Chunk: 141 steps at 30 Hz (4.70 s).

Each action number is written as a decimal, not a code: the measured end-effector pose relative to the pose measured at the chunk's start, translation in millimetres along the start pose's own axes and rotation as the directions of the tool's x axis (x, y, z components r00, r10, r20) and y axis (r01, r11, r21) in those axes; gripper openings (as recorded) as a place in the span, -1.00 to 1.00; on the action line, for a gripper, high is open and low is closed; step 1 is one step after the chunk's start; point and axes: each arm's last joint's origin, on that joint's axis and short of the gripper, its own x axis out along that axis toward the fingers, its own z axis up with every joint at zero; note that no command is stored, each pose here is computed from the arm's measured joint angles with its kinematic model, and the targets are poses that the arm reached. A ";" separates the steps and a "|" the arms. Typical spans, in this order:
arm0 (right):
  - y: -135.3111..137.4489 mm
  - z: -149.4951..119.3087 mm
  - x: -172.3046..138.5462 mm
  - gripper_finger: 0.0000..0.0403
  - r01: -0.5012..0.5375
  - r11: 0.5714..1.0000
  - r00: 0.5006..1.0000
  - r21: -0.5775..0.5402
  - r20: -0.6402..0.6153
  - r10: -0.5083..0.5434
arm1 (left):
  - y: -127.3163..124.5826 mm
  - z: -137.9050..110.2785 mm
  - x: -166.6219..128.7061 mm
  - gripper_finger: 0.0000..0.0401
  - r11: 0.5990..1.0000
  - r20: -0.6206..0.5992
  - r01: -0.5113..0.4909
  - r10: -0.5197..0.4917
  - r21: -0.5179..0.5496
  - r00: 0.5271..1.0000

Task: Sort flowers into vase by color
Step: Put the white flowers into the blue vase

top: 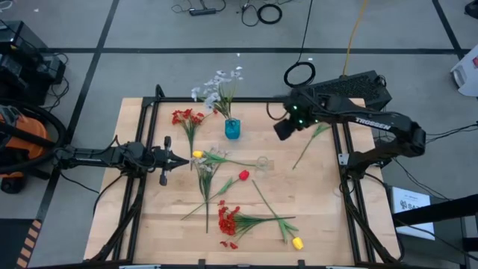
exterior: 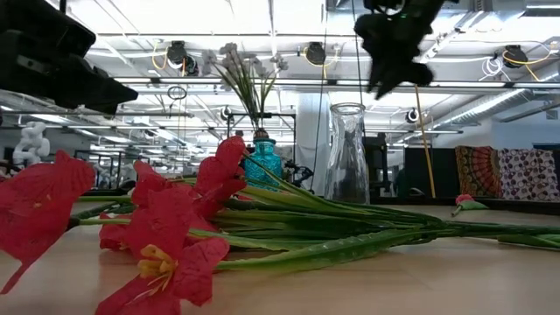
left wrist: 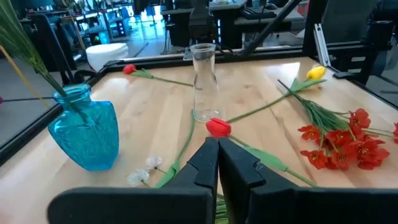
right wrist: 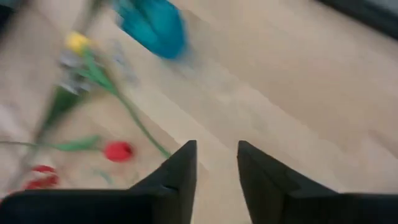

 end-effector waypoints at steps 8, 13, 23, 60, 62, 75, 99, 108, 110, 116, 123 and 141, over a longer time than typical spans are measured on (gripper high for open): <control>7.3 -27.8 -7.4 -0.91 0.136 0.989 0.988 0.055 -0.081 -0.131 | -0.3 1.8 0.0 -0.91 0.930 0.020 0.020 -0.013 -0.368 1.000; 21.2 -38.8 -9.1 -0.99 0.109 0.993 0.991 0.054 -0.077 -0.105 | -0.2 1.9 0.0 -0.91 0.824 0.021 0.022 -0.012 -0.566 1.000; 34.6 -57.7 -10.8 -0.99 0.125 0.990 0.990 0.062 -0.075 -0.120 | -0.5 4.7 -0.6 -0.91 0.667 0.033 0.044 -0.030 -0.743 0.999; -66.8 -63.6 -16.5 -1.00 0.115 0.993 0.991 -0.004 0.066 -0.114 | -32.8 113.8 136.5 -1.00 0.283 -0.858 -0.827 0.031 -0.485 0.513; -67.4 -61.6 -16.2 -1.00 0.114 0.993 0.991 -0.012 0.078 -0.113 | -38.8 106.5 144.5 -1.00 0.229 -0.874 -0.850 -0.008 -0.474 0.485; -71.0 -56.8 -16.2 -1.00 0.128 0.986 0.988 -0.110 0.105 -0.117 | -56.7 55.1 177.6 -0.70 0.084 -0.948 -0.955 -0.173 -0.284 0.266; -70.9 -56.9 -16.2 -1.00 0.130 0.982 0.988 -0.133 0.104 -0.117 | -66.3 25.8 204.2 -0.36 0.009 -0.936 -0.957 -0.209 -0.291 0.283; -70.5 -56.3 -16.3 -1.00 0.128 0.983 0.987 -0.133 0.109 -0.114 | -69.7 11.1 213.7 -0.36 0.010 -0.936 -0.961 -0.232 -0.276 0.266; -70.4 -56.1 -16.3 -1.00 0.127 0.983 0.987 -0.133 0.111 -0.113 | -69.8 11.0 213.6 -0.36 0.009 -0.936 -0.961 -0.229 -0.275 0.266; -70.5 -56.2 -16.3 -1.00 0.127 0.983 0.987 -0.133 0.111 -0.113 | -70.5 11.3 213.1 -0.58 -0.007 -0.935 -0.963 -0.238 -0.268 0.262; -70.5 -56.3 -16.3 -1.00 0.128 0.983 0.987 -0.133 0.110 -0.114 | -78.6 12.6 207.9 -0.93 0.022 -0.949 -0.966 -0.196 -0.258 0.249; -70.8 -56.8 -16.3 -1.00 0.130 0.982 0.988 -0.134 0.106 -0.117 | -76.4 85.0 131.1 -0.95 -0.115 -0.929 -0.932 0.187 -0.344 0.320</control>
